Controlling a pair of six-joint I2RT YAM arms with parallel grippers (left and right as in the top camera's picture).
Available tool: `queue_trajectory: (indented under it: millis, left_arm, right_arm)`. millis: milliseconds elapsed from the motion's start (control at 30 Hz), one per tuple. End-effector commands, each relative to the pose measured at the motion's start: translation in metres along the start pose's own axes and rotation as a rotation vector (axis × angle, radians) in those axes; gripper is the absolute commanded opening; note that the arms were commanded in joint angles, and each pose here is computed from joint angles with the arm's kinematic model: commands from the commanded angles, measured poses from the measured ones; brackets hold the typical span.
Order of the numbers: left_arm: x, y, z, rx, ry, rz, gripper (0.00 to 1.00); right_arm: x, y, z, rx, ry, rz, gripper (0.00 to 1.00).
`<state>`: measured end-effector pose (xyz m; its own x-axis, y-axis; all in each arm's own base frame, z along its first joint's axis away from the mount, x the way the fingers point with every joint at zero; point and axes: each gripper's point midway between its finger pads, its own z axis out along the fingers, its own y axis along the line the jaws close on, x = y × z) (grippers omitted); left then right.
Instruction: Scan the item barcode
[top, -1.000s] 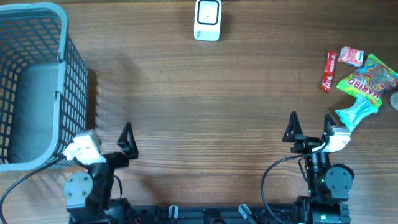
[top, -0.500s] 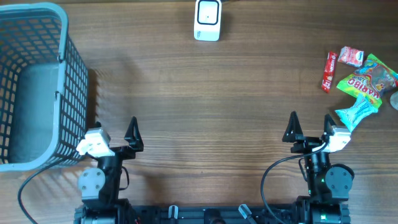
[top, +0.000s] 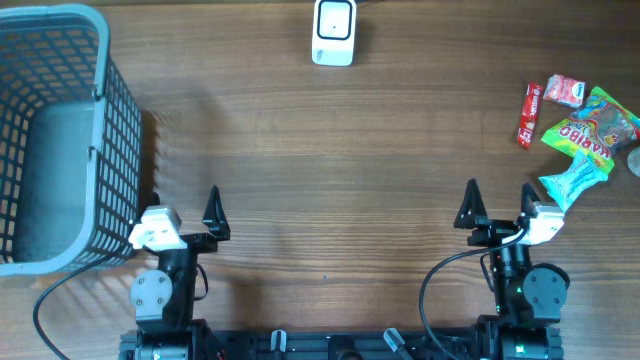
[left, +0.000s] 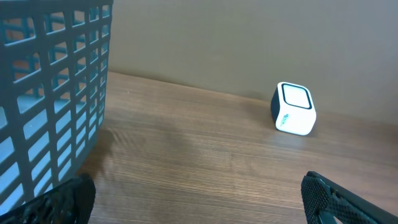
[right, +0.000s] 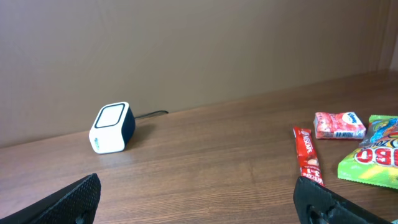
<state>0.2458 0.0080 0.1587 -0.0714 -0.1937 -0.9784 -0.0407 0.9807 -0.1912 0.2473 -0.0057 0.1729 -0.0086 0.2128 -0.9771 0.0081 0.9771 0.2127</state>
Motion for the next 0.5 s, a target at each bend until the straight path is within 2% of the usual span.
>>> queue_trajectory:
  millis: [0, 467]
  left_arm:
    - [0.003, -0.002, 0.0, 0.013, -0.001, 0.124, 1.0]
    - [0.005, -0.013, 0.0, 0.058, 0.005, 0.119, 1.0]
  right_arm:
    - [-0.003, 0.0, -0.001, 0.004, -0.014, -0.012, 1.0]
    - [-0.003, 0.0, -0.001, 0.004, -0.014, -0.012, 1.0]
